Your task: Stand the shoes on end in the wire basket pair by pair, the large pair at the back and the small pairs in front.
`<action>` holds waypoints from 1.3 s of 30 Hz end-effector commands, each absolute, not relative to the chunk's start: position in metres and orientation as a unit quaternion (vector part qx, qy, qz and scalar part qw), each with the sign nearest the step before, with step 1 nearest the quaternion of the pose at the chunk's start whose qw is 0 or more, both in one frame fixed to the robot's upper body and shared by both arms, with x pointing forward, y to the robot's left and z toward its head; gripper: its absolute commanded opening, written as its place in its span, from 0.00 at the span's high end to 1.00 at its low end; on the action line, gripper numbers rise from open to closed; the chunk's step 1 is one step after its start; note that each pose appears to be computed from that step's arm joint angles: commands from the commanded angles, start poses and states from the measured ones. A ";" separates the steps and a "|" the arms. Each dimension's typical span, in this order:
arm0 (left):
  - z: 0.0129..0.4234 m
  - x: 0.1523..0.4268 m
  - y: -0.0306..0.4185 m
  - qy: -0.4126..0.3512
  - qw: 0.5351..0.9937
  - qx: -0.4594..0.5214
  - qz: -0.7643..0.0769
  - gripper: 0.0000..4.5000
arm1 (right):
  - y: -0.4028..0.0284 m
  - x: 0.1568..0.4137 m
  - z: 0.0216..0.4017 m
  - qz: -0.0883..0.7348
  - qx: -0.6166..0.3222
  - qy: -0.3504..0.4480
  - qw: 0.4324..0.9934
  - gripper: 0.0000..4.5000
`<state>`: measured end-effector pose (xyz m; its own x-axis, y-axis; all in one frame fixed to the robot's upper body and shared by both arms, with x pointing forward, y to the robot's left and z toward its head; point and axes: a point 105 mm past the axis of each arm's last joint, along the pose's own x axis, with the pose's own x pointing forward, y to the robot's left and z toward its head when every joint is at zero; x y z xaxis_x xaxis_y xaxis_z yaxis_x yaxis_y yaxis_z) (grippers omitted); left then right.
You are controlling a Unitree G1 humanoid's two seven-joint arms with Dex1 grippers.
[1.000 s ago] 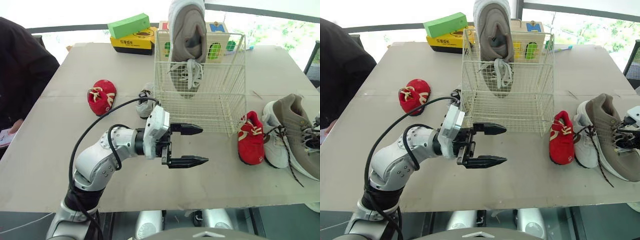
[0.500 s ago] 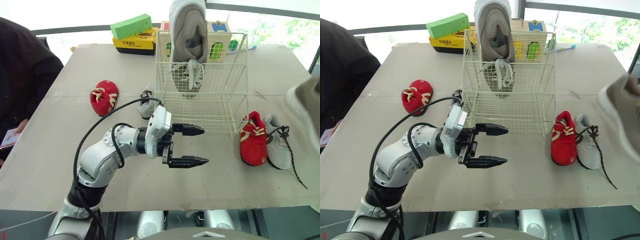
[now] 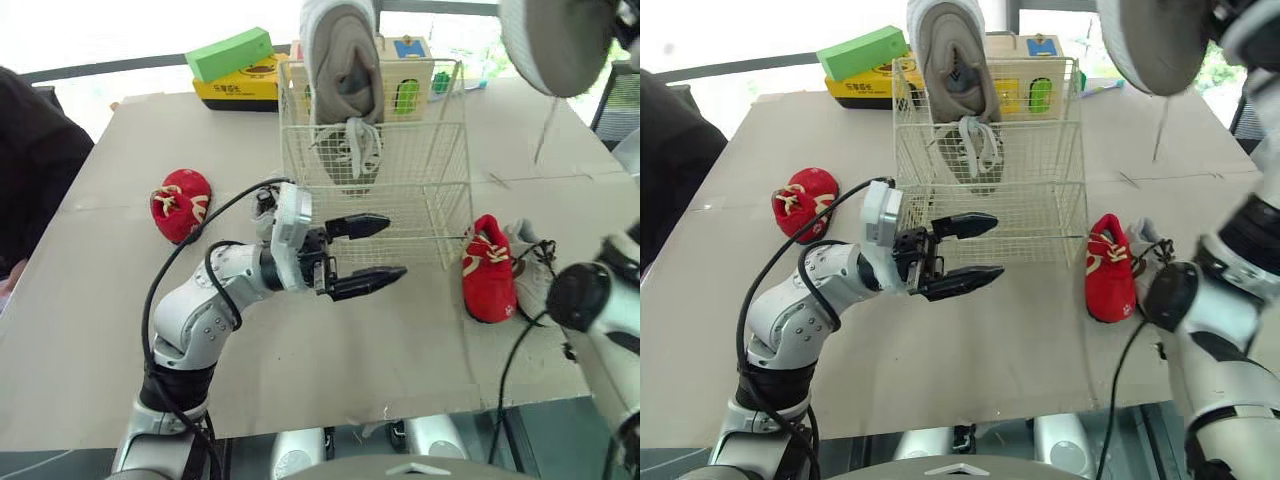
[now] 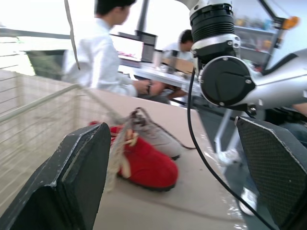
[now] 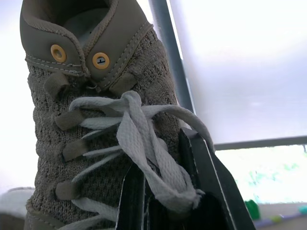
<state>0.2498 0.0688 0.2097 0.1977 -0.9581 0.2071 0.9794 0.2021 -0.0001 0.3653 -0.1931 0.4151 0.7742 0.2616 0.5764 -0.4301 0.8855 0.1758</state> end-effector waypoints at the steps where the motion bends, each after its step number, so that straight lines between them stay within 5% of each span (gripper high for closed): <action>1: 0.226 0.241 0.082 -0.125 0.797 -0.074 -0.587 0.00 | -0.178 0.369 0.440 0.171 0.139 -0.368 0.904 0.98; 6: 0.229 0.239 0.095 -0.144 0.829 -0.072 -0.536 0.00 | -0.148 0.390 0.426 0.177 0.139 -0.388 0.894 0.98; 18: 0.227 0.249 0.112 -0.157 0.866 -0.058 -0.471 0.00 | -0.112 0.430 0.302 0.157 0.065 -0.320 0.932 0.98; 26: 0.220 0.251 0.120 -0.156 0.870 -0.053 -0.464 0.00 | -0.122 0.434 0.274 0.131 0.091 -0.278 0.947 0.98; 31: 0.219 0.251 0.125 -0.162 0.879 -0.054 -0.445 0.00 | -0.128 0.413 0.271 0.162 0.129 -0.266 0.941 0.98; 34: 0.219 0.253 0.131 -0.165 0.886 -0.061 -0.429 0.00 | -0.129 0.393 0.269 0.185 0.128 -0.255 0.940 0.77; 39: 0.219 0.259 0.141 -0.168 0.898 -0.073 -0.400 0.00 | -0.126 0.367 0.261 0.228 0.113 -0.217 0.942 0.26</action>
<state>0.2588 0.1325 0.2101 0.6089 -0.7275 0.3160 0.7689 0.6393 -0.0098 0.3783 -0.1298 0.2554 0.8194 0.3406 0.4610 -0.4404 0.8889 0.1261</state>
